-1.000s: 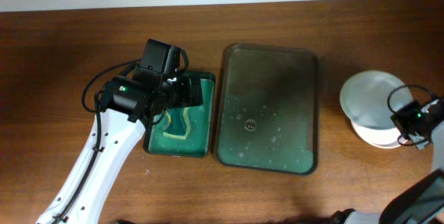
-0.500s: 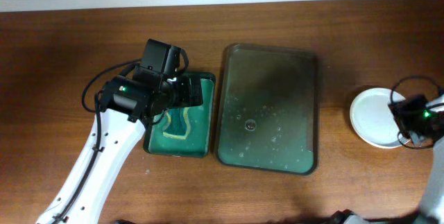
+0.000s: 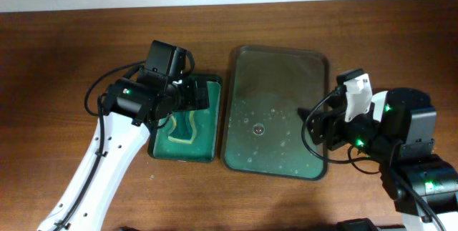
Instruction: Clean dirty plates on tray and stack at the side
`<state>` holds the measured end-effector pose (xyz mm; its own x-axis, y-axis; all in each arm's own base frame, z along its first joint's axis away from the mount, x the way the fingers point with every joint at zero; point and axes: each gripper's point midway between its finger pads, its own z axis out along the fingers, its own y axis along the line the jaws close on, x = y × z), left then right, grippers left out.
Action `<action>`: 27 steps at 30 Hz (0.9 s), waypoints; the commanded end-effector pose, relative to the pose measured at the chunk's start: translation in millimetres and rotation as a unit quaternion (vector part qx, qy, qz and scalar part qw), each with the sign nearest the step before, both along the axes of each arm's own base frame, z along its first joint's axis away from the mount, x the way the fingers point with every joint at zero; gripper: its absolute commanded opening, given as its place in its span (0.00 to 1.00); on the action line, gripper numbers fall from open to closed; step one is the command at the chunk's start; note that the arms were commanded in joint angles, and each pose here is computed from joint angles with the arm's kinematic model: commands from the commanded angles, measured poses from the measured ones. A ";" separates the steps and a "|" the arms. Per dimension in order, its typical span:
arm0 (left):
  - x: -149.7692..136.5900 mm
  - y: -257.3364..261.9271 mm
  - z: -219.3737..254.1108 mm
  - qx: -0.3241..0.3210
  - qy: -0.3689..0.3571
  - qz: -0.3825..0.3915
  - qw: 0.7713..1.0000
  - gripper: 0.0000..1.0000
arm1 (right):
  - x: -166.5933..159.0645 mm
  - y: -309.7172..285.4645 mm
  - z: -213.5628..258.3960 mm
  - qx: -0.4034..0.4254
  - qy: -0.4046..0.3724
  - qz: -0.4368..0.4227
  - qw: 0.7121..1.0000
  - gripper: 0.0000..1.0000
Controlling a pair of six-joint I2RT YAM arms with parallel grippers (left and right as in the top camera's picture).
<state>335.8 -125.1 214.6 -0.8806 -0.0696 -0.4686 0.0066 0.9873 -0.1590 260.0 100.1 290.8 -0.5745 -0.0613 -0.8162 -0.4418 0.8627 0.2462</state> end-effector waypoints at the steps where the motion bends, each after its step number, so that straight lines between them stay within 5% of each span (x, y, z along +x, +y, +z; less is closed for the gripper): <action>1: 3.0 2.4 6.7 0.001 -0.011 0.001 1.000 0.99 | 2.1 -2.2 -1.3 -0.029 -0.006 0.000 1.000 0.98; 16: 3.1 2.4 6.7 0.001 -0.011 0.001 1.000 0.99 | 31.8 0.6 -57.9 -0.036 0.102 0.004 0.994 0.99; 20: 3.1 2.5 6.7 0.001 -0.011 0.002 1.000 0.99 | 9.7 -5.1 -0.7 -0.069 -0.038 0.027 0.997 0.98; 23: 3.1 2.4 6.7 0.001 -0.011 0.001 1.000 0.99 | -29.2 -9.3 47.3 -0.133 -0.183 0.062 0.972 0.98; 27: 3.1 2.4 6.7 0.001 -0.011 0.001 1.000 0.99 | -67.5 -19.3 71.6 -0.152 -0.251 0.042 0.955 0.98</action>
